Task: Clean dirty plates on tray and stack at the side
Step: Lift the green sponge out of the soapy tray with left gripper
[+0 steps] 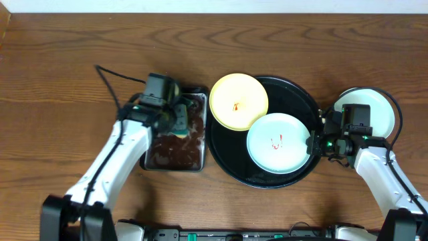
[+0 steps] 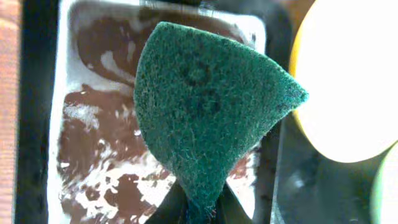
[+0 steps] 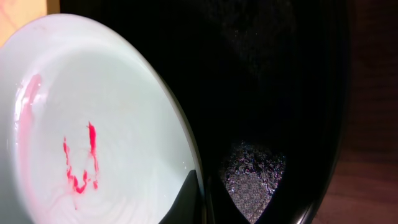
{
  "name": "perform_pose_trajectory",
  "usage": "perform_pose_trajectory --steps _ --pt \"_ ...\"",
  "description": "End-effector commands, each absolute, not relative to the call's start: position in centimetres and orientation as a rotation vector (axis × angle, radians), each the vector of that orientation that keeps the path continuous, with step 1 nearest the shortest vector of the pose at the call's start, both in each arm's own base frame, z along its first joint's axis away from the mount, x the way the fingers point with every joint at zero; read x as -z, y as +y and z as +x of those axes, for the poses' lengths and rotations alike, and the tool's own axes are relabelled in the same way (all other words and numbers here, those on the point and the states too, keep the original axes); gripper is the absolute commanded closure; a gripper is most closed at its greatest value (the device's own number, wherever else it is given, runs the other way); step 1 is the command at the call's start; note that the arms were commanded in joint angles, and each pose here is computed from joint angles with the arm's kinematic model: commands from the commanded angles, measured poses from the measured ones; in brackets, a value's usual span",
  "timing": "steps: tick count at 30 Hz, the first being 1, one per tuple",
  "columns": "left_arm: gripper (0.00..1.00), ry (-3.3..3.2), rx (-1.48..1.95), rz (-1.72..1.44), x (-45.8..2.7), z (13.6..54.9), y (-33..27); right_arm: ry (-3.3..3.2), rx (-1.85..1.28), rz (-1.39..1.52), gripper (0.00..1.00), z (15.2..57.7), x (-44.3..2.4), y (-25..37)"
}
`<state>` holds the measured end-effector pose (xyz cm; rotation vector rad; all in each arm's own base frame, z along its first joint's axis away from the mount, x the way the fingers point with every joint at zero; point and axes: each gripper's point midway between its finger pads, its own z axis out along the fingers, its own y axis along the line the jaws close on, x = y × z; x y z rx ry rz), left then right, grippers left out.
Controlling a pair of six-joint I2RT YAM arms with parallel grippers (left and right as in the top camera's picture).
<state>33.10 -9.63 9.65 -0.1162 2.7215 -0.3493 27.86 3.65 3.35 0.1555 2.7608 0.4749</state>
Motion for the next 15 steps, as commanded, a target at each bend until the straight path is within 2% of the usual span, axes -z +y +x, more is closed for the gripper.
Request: perform_pose_trajectory --steps 1,10,15 --pt "0.93 2.663 0.599 -0.096 -11.6 33.6 -10.5 2.774 -0.486 0.151 0.99 27.6 -3.0 4.0" --pt "0.93 2.482 1.129 -0.027 -14.7 33.4 -9.9 2.773 -0.485 0.151 0.99 27.6 -3.0 4.0" --pt "0.93 2.357 1.3 0.0 -16.4 33.4 -8.9 2.771 -0.486 0.151 0.99 27.6 -3.0 4.0"
